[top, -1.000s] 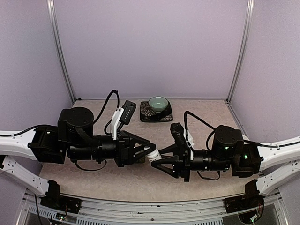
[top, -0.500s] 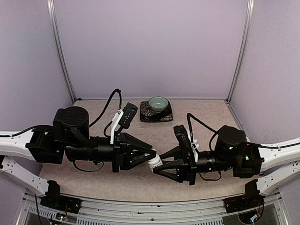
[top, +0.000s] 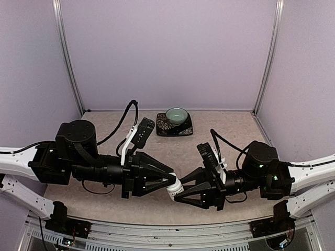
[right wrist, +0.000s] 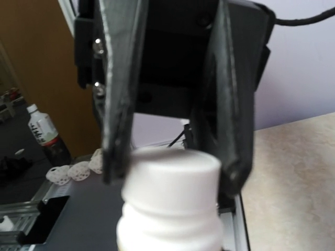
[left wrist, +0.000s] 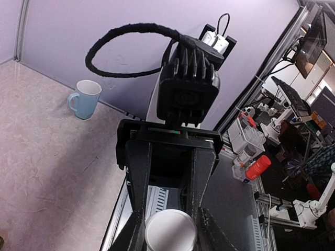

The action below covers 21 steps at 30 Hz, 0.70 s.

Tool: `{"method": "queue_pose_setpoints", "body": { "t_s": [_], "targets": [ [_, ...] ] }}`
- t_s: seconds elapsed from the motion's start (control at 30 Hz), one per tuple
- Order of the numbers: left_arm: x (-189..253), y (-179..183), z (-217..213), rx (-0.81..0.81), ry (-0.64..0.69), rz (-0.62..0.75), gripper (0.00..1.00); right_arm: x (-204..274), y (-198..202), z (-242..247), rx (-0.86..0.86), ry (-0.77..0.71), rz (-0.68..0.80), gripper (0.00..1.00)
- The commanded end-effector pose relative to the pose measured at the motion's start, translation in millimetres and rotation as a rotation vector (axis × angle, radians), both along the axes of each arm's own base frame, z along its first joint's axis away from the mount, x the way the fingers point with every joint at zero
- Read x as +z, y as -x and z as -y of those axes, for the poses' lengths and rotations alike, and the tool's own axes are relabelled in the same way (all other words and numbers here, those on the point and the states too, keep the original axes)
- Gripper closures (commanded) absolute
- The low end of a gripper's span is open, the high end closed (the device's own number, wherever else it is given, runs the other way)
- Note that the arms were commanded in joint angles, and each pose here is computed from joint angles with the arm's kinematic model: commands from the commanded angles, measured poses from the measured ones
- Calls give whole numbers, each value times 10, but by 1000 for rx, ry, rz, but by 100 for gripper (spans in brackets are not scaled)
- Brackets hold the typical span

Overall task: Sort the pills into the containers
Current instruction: Screw the lid of the pill container onto the pill bottle.

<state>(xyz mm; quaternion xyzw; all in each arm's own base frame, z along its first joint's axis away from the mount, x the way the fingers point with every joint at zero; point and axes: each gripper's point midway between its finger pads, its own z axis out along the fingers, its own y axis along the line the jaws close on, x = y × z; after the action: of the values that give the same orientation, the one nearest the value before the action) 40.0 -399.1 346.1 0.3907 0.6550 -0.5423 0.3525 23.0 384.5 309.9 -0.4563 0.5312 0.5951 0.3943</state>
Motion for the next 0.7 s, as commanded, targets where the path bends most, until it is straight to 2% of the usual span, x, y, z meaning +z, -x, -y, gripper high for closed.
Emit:
{"method": "queue_pose_setpoints", "body": {
  "t_s": [0.0,0.3,0.67],
  "targets": [
    [-271,129,42,-51,-97,29,70,273,18,22,24,-109,-9,73],
    [-344,215,14,-77,-167,106,70,258,4,51,41,-113,-58,73],
    [-298,401,-45,-161,-122,160,69,274,63,80,128,-138,-118,73]
  ]
}}
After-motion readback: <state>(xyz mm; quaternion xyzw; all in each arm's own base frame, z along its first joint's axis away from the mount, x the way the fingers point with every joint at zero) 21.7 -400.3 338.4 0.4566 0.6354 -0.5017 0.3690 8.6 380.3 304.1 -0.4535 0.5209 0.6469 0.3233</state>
